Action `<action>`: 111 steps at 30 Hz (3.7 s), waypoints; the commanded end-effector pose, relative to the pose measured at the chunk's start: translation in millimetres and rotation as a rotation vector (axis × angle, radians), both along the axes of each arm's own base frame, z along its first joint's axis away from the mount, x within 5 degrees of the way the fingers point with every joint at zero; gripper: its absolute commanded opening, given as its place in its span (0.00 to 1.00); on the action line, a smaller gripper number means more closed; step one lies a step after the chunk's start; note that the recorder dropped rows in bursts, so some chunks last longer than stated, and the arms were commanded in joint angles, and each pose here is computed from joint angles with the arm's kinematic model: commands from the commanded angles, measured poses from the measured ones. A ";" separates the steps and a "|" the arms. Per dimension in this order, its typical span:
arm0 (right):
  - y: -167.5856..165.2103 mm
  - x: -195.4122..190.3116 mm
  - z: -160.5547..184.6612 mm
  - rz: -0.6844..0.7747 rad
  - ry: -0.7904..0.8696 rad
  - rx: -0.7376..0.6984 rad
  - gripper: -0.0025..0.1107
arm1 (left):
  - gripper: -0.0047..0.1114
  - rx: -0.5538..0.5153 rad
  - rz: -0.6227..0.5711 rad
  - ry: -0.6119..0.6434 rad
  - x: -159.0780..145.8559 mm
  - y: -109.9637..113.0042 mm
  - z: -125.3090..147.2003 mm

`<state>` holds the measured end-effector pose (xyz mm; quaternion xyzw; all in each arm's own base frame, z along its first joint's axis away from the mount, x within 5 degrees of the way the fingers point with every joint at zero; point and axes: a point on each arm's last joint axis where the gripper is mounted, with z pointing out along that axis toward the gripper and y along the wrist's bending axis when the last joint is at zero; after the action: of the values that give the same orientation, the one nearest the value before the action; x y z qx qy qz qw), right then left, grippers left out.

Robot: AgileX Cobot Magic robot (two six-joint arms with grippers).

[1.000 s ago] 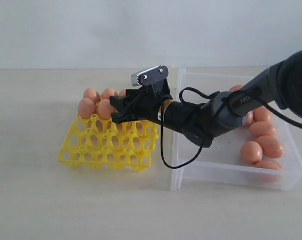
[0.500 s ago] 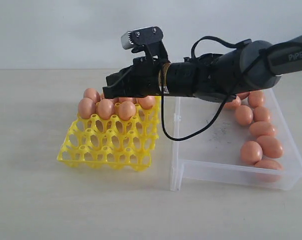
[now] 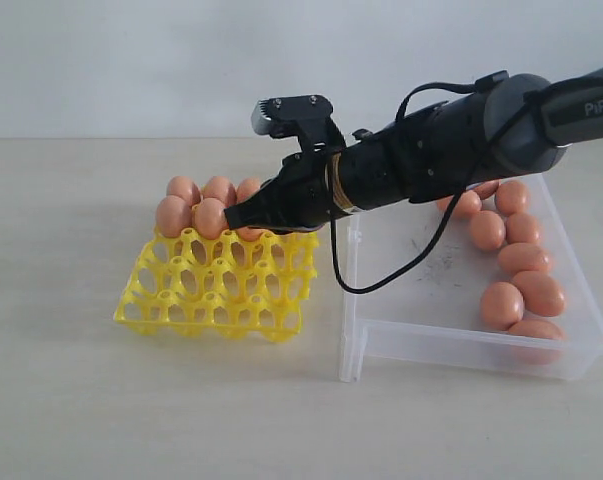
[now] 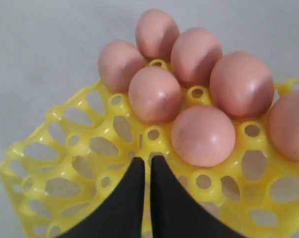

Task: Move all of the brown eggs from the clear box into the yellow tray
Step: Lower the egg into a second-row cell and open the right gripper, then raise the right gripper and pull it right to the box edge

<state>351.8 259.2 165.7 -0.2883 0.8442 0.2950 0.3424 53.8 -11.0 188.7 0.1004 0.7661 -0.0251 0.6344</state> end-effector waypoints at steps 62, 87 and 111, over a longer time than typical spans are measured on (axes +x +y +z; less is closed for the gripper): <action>10.6 -23.7 8.1 0.176 0.205 0.112 0.02 | 0.07 0.001 -0.005 -0.003 -0.1 -0.2 -0.8; 11.2 -26.9 11.1 0.182 0.256 0.143 0.02 | 0.07 0.001 -0.005 -0.003 -0.1 -0.2 -0.8; -73.8 -80.3 60.5 -0.127 -0.175 -0.136 0.02 | 0.07 0.001 -0.005 -0.003 -0.1 -0.2 -0.8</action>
<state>270.3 200.6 227.3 -0.3038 0.8360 0.2539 0.3799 53.8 -11.0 188.7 0.1004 0.7661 -0.0251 0.6344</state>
